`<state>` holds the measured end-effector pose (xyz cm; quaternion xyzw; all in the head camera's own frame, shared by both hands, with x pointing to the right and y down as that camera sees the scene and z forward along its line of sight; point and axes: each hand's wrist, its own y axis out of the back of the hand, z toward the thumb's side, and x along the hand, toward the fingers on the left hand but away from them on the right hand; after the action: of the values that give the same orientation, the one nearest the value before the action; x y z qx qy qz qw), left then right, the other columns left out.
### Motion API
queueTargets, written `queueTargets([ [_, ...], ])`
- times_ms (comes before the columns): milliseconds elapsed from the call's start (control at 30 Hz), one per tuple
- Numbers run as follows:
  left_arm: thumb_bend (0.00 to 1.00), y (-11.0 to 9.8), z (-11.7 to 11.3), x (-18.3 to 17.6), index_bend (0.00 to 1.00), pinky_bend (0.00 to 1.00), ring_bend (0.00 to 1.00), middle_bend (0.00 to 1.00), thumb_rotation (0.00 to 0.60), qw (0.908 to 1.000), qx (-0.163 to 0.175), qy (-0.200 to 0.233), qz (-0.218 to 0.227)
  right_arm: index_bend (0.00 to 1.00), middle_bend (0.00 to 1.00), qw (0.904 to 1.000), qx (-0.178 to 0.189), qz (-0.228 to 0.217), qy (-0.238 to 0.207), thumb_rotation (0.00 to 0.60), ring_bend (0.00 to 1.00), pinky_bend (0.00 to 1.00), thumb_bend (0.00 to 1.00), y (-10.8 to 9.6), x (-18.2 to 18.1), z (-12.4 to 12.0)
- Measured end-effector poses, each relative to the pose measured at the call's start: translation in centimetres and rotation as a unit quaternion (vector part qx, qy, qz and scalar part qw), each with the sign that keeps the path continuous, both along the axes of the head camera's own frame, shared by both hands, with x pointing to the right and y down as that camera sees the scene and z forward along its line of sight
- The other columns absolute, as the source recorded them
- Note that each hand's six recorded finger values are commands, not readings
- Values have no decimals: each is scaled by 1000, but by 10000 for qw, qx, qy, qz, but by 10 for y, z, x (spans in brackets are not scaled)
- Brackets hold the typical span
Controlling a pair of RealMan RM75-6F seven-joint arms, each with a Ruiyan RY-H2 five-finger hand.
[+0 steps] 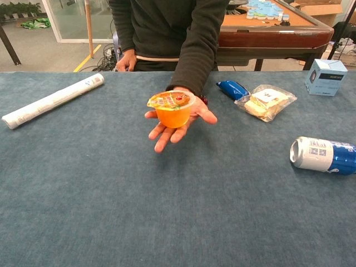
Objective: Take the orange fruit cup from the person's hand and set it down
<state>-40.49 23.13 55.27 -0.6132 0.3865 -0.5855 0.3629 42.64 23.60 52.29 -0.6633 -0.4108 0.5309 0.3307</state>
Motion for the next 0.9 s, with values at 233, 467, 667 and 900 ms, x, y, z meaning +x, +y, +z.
queueTargets([
  [233,138,-2,1,1,0,70,0,0,600,10000,8,32,56,16,44,10000,16,-12,18,600,0,57,67,0,0,-2],
  [467,138,-12,2,10,0,70,0,0,600,9992,36,268,302,16,44,9998,186,-16,95,600,0,57,66,-6,2,-12],
  [667,138,-35,8,30,0,70,0,0,600,9926,-166,883,818,16,44,9995,278,-35,171,600,0,57,66,-9,2,-18],
  [900,137,-74,17,77,0,70,0,0,600,9698,-460,1615,1770,16,44,9994,281,-71,200,600,0,57,66,-10,-2,-20],
])
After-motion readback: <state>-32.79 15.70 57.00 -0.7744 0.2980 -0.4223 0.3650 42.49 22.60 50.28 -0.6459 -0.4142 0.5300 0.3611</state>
